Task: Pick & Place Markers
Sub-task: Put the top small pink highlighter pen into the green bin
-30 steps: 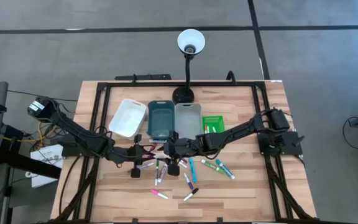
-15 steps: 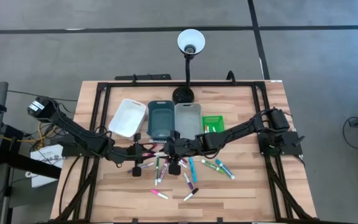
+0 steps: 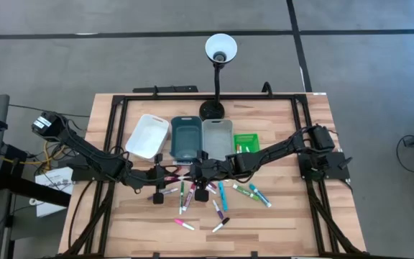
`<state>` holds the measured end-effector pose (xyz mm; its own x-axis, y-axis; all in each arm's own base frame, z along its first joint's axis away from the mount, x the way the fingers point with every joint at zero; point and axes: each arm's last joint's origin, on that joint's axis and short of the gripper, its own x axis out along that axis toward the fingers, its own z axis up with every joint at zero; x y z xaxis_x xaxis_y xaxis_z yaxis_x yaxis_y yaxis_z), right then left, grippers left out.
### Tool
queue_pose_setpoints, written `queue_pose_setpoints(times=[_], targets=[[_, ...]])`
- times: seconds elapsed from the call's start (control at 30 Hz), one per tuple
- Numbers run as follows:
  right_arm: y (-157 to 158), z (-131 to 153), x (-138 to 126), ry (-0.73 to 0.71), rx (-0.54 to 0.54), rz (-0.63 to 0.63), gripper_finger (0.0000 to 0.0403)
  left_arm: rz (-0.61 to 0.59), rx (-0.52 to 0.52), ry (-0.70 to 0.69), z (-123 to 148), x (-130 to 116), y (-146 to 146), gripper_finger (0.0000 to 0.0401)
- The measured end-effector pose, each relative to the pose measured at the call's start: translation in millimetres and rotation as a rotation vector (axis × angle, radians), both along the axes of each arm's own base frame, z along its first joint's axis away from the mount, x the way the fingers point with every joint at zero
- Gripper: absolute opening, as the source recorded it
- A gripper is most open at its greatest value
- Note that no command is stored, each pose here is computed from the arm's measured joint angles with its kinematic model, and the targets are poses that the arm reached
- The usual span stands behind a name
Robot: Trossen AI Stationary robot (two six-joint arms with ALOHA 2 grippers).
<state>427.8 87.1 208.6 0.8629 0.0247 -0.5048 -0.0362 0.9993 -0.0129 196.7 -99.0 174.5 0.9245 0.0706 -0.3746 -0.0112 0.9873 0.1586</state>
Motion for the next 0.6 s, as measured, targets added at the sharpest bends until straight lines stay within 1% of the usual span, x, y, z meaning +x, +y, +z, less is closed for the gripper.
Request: queue_pose_setpoints(times=[0.17, 0.3, 0.6], targets=[[-0.8, 0.2, 0.3, -0.003, 0.002, -0.001, 0.0041, -0.001, 0.002, 0.0, 0.0, 0.0, 0.0, 0.0063], [-0.9, 0.3, 0.4, -0.004, 0.002, -0.001, 0.0024, -0.004, 0.002, 0.001, 0.0, 0.0, -0.1, 0.0072], [-1.1, 0.4, 0.4, -0.005, 0.0, -0.005, 0.0023, 0.003, 0.003, -0.003, 0.3, 0.1, 0.1, 0.0076]])
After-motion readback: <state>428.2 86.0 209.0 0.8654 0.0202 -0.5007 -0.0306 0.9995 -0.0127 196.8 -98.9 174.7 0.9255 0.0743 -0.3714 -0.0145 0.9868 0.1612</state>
